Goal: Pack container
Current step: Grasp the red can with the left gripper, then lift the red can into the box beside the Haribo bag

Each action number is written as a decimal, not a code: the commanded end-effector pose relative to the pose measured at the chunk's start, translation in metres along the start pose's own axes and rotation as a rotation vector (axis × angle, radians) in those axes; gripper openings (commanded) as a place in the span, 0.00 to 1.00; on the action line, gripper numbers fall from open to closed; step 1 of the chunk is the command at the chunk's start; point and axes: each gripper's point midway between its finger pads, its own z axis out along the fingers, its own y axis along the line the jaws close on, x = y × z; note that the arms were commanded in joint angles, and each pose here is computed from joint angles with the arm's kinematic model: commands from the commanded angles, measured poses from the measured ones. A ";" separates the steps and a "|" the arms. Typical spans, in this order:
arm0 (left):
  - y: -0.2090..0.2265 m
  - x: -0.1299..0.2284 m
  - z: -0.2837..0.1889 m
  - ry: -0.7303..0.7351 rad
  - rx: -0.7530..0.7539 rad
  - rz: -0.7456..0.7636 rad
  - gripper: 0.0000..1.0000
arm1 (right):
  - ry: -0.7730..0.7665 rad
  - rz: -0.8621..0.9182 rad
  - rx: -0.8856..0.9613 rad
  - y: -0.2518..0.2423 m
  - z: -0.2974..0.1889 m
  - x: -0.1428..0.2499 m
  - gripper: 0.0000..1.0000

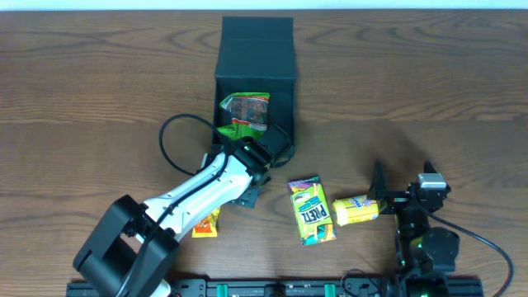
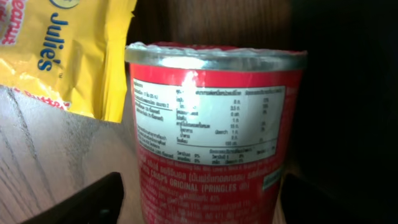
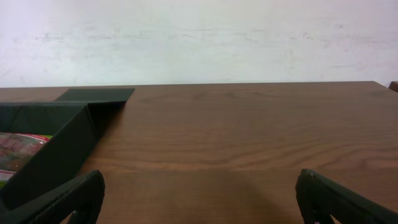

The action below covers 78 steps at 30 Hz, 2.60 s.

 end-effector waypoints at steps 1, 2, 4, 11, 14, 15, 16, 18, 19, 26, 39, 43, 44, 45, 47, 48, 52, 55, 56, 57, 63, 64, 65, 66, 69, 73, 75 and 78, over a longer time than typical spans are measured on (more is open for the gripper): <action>0.002 -0.007 0.003 -0.031 -0.007 0.052 0.71 | 0.001 0.006 -0.012 0.003 0.000 0.001 0.99; 0.002 -0.007 0.003 -0.029 -0.008 0.062 0.71 | 0.001 0.006 -0.012 0.003 0.000 0.001 0.99; 0.002 -0.006 0.003 -0.026 -0.009 0.078 0.70 | 0.001 0.006 -0.012 0.003 0.000 0.001 0.99; 0.002 -0.006 0.003 -0.024 -0.009 0.187 0.68 | 0.001 0.006 -0.012 0.003 0.000 0.001 0.99; 0.001 -0.005 0.003 -0.019 -0.008 0.272 0.63 | 0.002 0.006 -0.012 0.003 0.000 0.001 0.99; 0.000 -0.005 0.003 -0.018 -0.005 0.315 0.61 | 0.002 0.006 -0.012 0.003 0.000 0.001 0.99; -0.001 -0.004 0.003 -0.016 -0.001 0.353 0.58 | 0.002 0.006 -0.012 0.003 0.000 0.001 0.99; -0.002 -0.003 0.003 -0.014 0.005 0.448 0.56 | 0.002 0.006 -0.012 0.003 0.000 0.001 0.99; -0.002 -0.003 0.003 -0.014 0.004 0.497 0.56 | 0.001 0.006 -0.012 0.003 0.000 0.001 0.99; 0.003 0.005 0.002 0.043 -0.003 0.848 0.57 | 0.001 0.006 -0.012 0.003 0.000 0.001 0.99; -0.011 0.007 -0.062 0.066 0.184 1.113 0.58 | 0.002 0.006 -0.012 0.003 0.000 0.001 0.99; -0.025 0.004 -0.086 0.010 0.274 1.224 0.59 | 0.002 0.006 -0.012 0.003 0.000 0.001 0.99; -0.030 0.004 -0.090 -0.006 0.289 1.250 0.58 | 0.002 0.006 -0.012 0.003 0.000 0.001 0.99; -0.035 0.003 -0.095 -0.029 0.303 1.270 0.58 | 0.001 0.006 -0.012 0.003 0.000 0.001 0.99; -0.047 -0.002 -0.104 -0.090 0.327 1.282 0.57 | 0.001 0.006 -0.012 0.003 0.000 0.001 0.99; -0.055 -0.004 -0.109 -0.126 0.345 1.295 0.57 | 0.001 0.006 -0.012 0.003 0.000 0.001 0.99; -0.084 -0.007 -0.131 -0.230 0.432 1.332 0.56 | 0.002 0.006 -0.012 0.003 0.000 0.001 0.99; -0.100 -0.009 -0.140 -0.253 0.479 1.314 0.56 | 0.002 0.006 -0.012 0.003 0.000 0.001 0.99; -0.105 -0.010 -0.142 -0.260 0.492 1.303 0.54 | 0.001 0.006 -0.012 0.003 0.000 0.001 0.99; -0.110 -0.011 -0.142 -0.267 0.508 1.290 0.53 | 0.001 0.006 -0.012 0.003 0.000 0.001 0.99; -0.136 -0.004 -0.134 -0.293 0.564 1.281 0.52 | 0.001 0.006 -0.012 0.003 0.000 0.001 0.99; -0.139 -0.001 -0.131 -0.293 0.569 1.284 0.52 | 0.001 0.006 -0.012 0.003 0.000 0.001 0.99; -0.142 0.001 -0.127 -0.292 0.572 1.284 0.52 | 0.002 0.006 -0.012 0.003 0.000 0.001 0.99; -0.145 0.004 -0.122 -0.290 0.573 1.287 0.52 | 0.002 0.006 -0.012 0.003 0.000 0.001 0.99; -0.149 0.012 -0.108 -0.267 0.564 1.299 0.52 | 0.001 0.006 -0.012 0.003 0.000 0.001 0.99; -0.148 0.018 -0.085 -0.241 0.520 1.318 0.53 | 0.001 0.006 -0.012 0.003 0.000 0.001 0.99; -0.146 0.021 -0.077 -0.222 0.507 1.329 0.53 | 0.002 0.006 -0.012 0.003 0.000 0.001 0.99; -0.144 0.033 -0.070 -0.158 0.524 1.347 0.53 | 0.001 0.006 -0.012 0.003 0.000 0.001 0.99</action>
